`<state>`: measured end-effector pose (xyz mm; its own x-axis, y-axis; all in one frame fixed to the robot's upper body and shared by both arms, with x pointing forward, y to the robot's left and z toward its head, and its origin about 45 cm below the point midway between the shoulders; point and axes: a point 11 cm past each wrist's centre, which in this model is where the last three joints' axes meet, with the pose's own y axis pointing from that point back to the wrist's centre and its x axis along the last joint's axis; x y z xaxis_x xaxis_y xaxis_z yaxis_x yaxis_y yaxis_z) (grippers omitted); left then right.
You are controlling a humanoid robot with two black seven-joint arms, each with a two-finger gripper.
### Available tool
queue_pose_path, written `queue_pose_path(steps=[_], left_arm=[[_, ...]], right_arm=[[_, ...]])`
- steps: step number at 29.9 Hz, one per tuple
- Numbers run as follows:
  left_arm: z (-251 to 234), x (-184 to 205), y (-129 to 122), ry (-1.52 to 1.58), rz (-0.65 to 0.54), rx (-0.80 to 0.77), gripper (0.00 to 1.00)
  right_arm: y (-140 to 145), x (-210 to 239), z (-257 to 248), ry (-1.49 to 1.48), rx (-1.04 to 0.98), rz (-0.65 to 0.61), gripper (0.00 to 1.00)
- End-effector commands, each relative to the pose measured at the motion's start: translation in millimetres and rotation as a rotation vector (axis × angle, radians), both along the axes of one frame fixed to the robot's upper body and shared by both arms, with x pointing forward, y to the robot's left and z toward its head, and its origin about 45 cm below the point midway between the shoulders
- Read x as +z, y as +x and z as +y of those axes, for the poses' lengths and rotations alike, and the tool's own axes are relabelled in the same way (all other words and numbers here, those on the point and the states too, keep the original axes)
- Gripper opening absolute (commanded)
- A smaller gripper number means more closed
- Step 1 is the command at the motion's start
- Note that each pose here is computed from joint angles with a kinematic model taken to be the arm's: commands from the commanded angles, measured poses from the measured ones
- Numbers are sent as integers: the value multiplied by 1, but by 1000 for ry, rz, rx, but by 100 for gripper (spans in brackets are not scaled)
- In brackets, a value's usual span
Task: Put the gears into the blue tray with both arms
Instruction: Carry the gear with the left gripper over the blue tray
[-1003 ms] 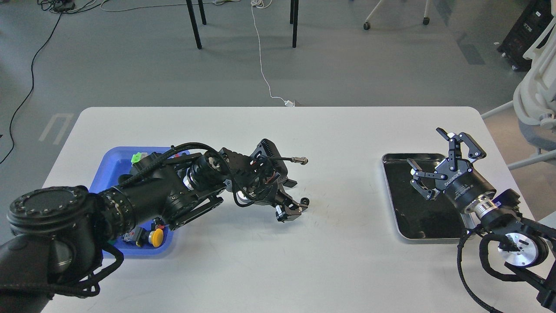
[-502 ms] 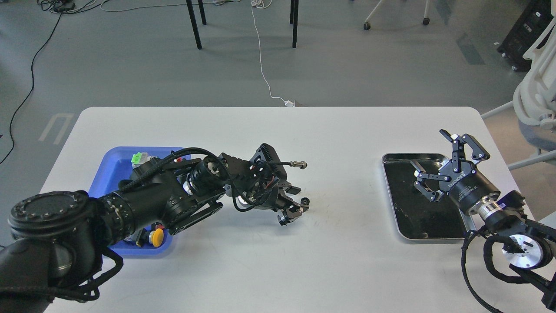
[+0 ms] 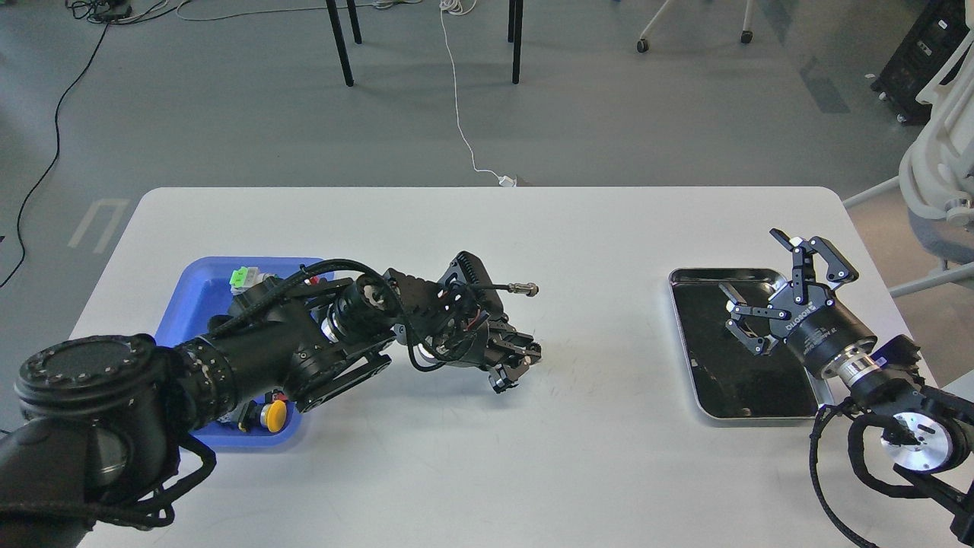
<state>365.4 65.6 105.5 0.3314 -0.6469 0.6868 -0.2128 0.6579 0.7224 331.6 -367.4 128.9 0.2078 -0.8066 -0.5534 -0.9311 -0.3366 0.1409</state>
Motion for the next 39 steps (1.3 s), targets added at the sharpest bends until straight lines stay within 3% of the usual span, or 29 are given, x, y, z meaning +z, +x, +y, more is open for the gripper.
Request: queue_pose_path(steps=[1,10,14,16,22,27,33,39], left_arm=[[-1,1,0,-3,-2,-1,20],[-10,10,0,-23,-12,-26,18],[-43,43,-9,-135,13,-72,18],[-33,54,-4,-150,19,-59,18],[46,90,20,-159,27,72,19],[142,112,34,-123,-2,241,19],[251,118,23,-1,-12,426,20],[337,110,-8,104,17,588,20]], right_arm=[[0,0,0,-1,1,0,98],[0,0,0,-1,1,-1,98],[0,0,0,-1,1,-1,98],[0,0,0,-1,1,-1,98],[0,0,1,-1,6,-2,98],[0,0,1,-1,6,-2,98],[1,0,6,6,13,-3,98],[0,-2,9,7,19,0,98]])
